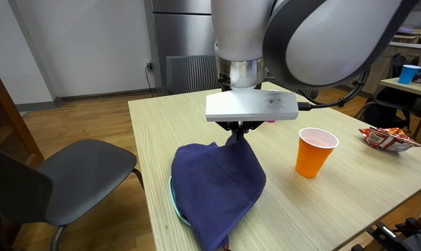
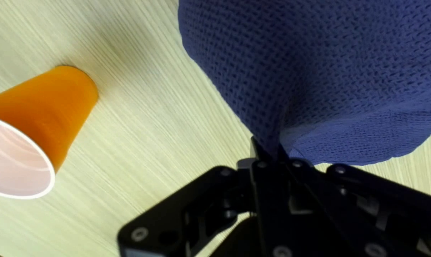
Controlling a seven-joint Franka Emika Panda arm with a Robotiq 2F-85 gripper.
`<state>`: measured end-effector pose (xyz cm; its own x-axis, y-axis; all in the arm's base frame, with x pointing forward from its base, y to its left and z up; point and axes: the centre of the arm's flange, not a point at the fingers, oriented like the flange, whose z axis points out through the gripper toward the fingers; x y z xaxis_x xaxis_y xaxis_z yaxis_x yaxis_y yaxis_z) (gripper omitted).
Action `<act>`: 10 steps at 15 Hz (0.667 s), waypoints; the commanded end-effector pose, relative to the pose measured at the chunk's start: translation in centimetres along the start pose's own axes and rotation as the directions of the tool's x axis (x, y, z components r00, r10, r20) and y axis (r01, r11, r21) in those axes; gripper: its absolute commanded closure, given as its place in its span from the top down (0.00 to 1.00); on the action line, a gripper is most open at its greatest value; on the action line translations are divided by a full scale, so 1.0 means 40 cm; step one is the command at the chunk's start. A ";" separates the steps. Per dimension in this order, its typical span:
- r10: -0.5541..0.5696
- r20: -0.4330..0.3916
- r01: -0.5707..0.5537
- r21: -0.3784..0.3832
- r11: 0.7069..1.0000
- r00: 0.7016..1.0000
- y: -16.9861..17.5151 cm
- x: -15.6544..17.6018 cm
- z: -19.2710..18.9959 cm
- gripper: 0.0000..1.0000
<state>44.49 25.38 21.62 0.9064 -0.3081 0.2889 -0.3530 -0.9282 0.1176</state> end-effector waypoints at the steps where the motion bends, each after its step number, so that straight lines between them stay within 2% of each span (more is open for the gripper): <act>1: -0.012 0.032 0.013 -0.032 0.999 0.999 0.008 0.007 -0.005 0.31; 5: -0.011 0.045 0.013 -0.044 0.999 0.999 0.007 0.007 0.000 0.58; 10: -0.008 0.041 0.008 -0.011 1.000 0.999 0.005 0.016 -0.015 0.97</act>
<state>44.63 25.07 20.91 0.9186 -0.3146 0.2391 -0.3525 -0.9259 0.1361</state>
